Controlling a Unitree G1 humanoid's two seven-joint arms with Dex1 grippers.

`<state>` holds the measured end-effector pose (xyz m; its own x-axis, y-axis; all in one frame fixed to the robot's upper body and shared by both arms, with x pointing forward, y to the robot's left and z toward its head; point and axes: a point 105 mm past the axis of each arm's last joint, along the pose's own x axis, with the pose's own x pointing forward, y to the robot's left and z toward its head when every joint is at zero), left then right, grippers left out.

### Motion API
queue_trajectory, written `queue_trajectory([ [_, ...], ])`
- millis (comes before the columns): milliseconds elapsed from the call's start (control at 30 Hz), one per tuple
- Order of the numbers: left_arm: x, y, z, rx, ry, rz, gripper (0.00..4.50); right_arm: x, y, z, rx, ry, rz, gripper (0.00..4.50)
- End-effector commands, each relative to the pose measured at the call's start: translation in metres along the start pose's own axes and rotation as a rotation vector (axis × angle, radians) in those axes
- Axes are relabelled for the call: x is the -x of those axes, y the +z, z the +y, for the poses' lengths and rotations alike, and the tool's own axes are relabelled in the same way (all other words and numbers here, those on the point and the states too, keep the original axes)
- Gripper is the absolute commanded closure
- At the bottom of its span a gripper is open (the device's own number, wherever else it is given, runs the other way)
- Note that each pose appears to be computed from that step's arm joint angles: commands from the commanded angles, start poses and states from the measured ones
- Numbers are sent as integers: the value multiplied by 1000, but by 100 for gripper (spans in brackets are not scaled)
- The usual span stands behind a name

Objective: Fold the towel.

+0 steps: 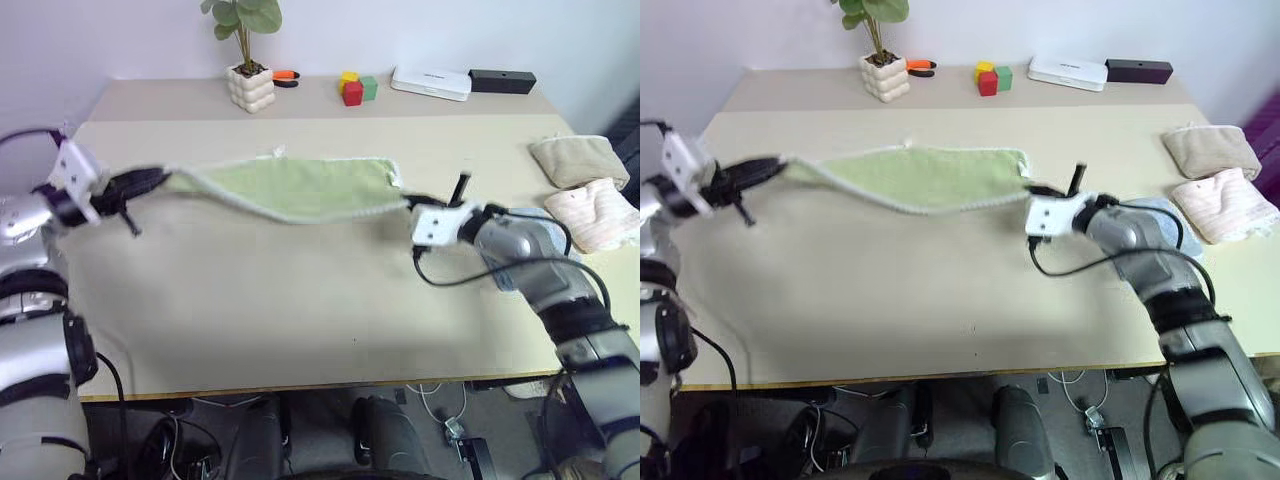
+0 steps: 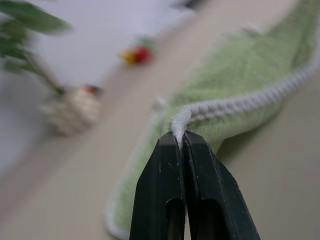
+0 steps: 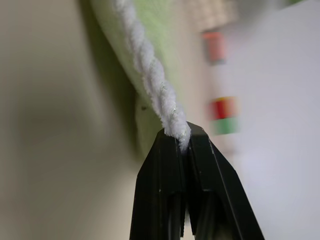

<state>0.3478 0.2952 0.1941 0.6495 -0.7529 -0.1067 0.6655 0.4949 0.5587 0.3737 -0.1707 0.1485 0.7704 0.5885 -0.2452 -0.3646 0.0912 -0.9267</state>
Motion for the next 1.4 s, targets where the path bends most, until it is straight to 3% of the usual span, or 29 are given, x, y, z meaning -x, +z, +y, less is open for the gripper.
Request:
queue_trajectory([
  [33,21,3,-8,-52,-83,23,450,19,16,-21,-9,5,-55,446],
  [167,33,-9,-24,-35,-149,92,450,46,17,-6,-63,167,-49,446],
  [367,60,-20,-42,18,-198,168,450,76,50,6,-240,337,-143,446],
  [567,78,-22,-78,137,-314,178,450,105,50,40,-300,530,-75,446],
  [733,67,-11,-73,154,-291,82,450,102,34,40,-237,504,-6,446],
  [933,53,-3,-44,120,-210,36,450,87,28,27,-248,459,-19,446],
  [1400,22,-14,-15,155,-74,27,450,34,-1,-15,-188,233,-20,446],
])
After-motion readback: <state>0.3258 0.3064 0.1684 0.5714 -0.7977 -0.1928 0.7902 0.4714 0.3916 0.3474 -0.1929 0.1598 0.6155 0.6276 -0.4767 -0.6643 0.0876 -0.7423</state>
